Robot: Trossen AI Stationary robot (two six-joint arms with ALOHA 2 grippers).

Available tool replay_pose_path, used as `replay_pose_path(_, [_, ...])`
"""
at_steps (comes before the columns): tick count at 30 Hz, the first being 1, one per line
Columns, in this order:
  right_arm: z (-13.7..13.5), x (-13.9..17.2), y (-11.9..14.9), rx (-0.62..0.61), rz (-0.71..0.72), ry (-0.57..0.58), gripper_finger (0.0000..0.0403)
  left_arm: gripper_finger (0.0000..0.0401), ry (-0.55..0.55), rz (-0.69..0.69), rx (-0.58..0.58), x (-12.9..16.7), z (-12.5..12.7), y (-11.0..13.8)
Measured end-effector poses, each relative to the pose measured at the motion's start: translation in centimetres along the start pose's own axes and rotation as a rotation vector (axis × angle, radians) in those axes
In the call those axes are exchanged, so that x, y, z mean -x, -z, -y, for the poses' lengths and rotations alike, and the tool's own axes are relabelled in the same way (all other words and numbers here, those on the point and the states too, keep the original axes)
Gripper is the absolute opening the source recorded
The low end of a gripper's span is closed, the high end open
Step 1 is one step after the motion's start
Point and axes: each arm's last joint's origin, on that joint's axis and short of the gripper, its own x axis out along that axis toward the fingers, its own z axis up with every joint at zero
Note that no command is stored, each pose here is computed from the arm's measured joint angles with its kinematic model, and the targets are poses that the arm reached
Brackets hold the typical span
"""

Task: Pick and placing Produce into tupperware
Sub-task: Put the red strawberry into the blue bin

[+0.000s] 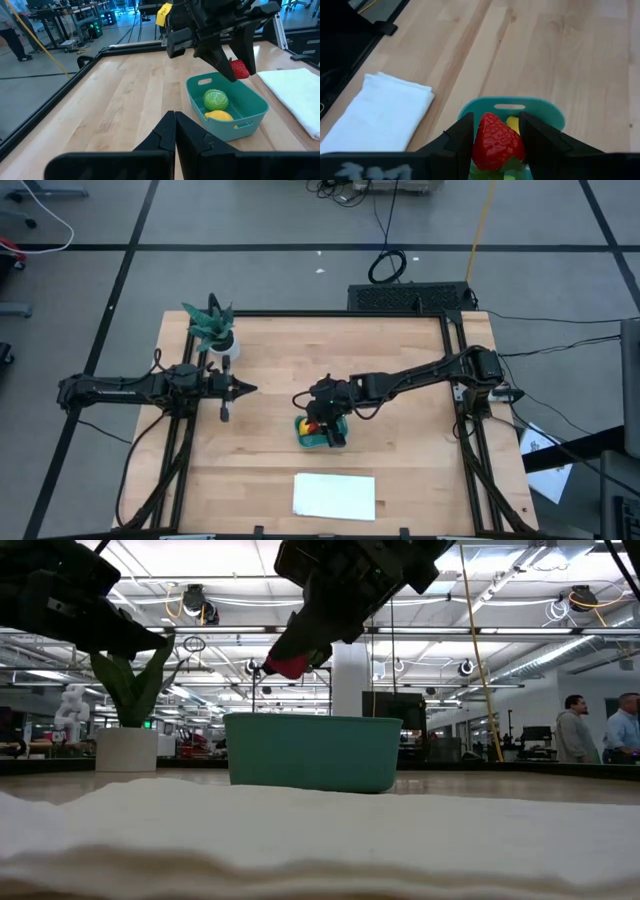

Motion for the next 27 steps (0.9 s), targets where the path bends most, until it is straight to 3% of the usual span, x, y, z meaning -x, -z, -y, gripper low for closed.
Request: replay_pose_path(27, [-0.2,-1.8,1.1,0.017,0.014,-0.013,0.0137,0.0005,0.004,-0.001,0.000,0.0,0.0,0.0])
